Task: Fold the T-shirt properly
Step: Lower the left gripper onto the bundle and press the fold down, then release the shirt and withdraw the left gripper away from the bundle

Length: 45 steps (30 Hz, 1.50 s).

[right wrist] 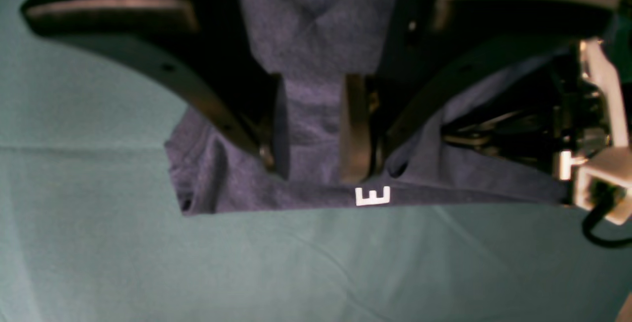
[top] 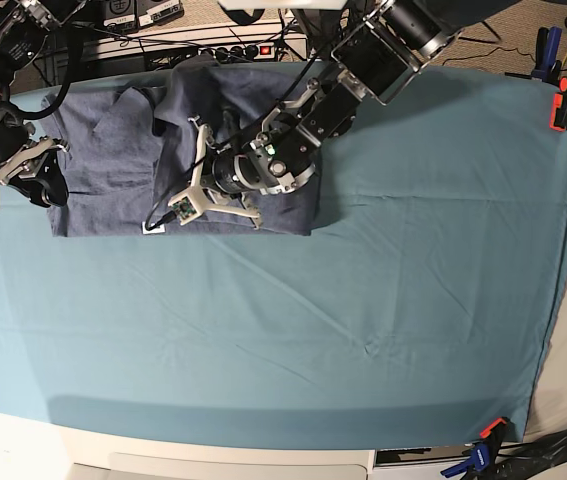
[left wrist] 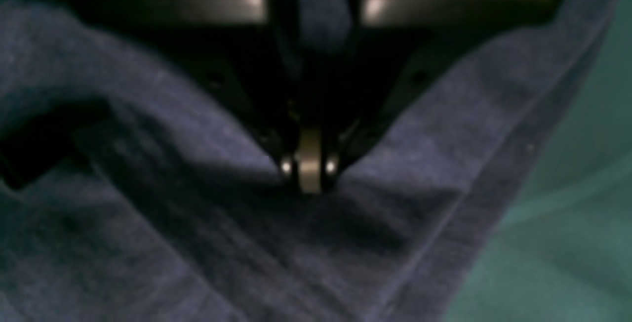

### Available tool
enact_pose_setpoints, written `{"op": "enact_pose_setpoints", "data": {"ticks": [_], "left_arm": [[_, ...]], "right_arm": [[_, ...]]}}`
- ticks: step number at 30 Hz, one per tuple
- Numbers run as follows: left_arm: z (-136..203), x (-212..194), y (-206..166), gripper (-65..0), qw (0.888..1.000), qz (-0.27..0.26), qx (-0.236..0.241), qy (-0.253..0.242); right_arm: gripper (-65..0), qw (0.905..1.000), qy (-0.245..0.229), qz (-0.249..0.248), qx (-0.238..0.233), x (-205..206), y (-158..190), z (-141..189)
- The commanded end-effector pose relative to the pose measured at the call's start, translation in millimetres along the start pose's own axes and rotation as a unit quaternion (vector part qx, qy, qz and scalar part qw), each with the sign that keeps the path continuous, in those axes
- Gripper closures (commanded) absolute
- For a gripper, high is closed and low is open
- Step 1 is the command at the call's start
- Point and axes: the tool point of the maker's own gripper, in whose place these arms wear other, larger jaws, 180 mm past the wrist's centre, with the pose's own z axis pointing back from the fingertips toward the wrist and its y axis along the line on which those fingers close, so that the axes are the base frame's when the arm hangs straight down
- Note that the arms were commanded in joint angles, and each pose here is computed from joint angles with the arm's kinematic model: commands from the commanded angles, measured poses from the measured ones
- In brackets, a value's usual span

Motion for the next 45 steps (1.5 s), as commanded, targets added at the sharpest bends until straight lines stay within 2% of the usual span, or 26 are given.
{"op": "enact_pose_setpoints", "data": {"ticks": [1,4,8,12,17,20,24,26,29,32,34,37,40,42,45], "left_arm": [[-1,4,2,0.0,1.000,-0.007,0.002,0.006],[0,12,16,0.0,1.000,-0.012,0.025,0.004],[8,34,53,0.0,0.996,-0.033,0.087,-0.002],[16,59,76,0.0,0.991,-0.063,0.114,-0.014],[21,66,88,0.0,0.989,-0.060,0.133,-0.012],[21,62,88,0.0,0.989,-0.060,0.134,-0.002],[28,59,106,0.0,0.982,-0.081,0.166,0.037],[35,61,115,0.0,0.979,-0.084,0.178,0.057],[49,74,127,0.0,0.979,-0.060,0.186,0.049],[68,85,142,0.0,0.984,-0.010,0.179,0.020],[78,86,147,0.0,0.988,0.032,0.152,0.005],[87,83,148,0.0,0.992,0.084,0.091,-0.017],[97,76,148,-0.5,0.993,0.106,0.044,-0.030],[105,70,151,-5.6,0.993,0.108,0.025,-0.032],[117,64,154,-17.7,0.993,0.114,-0.001,-0.041]], "right_arm": [[-18.6,0.9996,-0.027,0.013,0.002,17,0,4],[-18.6,0.9996,-0.027,0.013,0.002,17,0,4],[-18.6,0.9996,-0.027,0.013,0.002,17,0,4],[-18.6,0.9996,-0.026,0.013,0.002,16,0,4],[-18.6,0.9996,-0.026,0.013,0.002,16,0,4],[-18.6,0.9996,-0.026,0.013,0.002,16,0,4],[-18.6,0.9996,-0.025,0.013,0.001,16,-1,4],[-18.6,0.9996,-0.018,0.018,-0.012,13,-5,4],[-18.6,0.9984,-0.011,0.030,-0.046,11,-17,4],[-18.7,0.9942,0.008,0.042,-0.098,6,-36,7],[-18.8,0.9903,0.023,0.043,-0.130,1,-48,10],[-28.1,0.9866,0.040,0.045,-0.152,-6,-57,12],[-31.0,0.9852,0.047,0.028,-0.163,-15,-70,10],[-33.2,0.9851,0.056,0.012,-0.162,-24,-80,8],[-33.8,0.9843,0.077,-0.020,-0.157,-42,-97,4]]}}
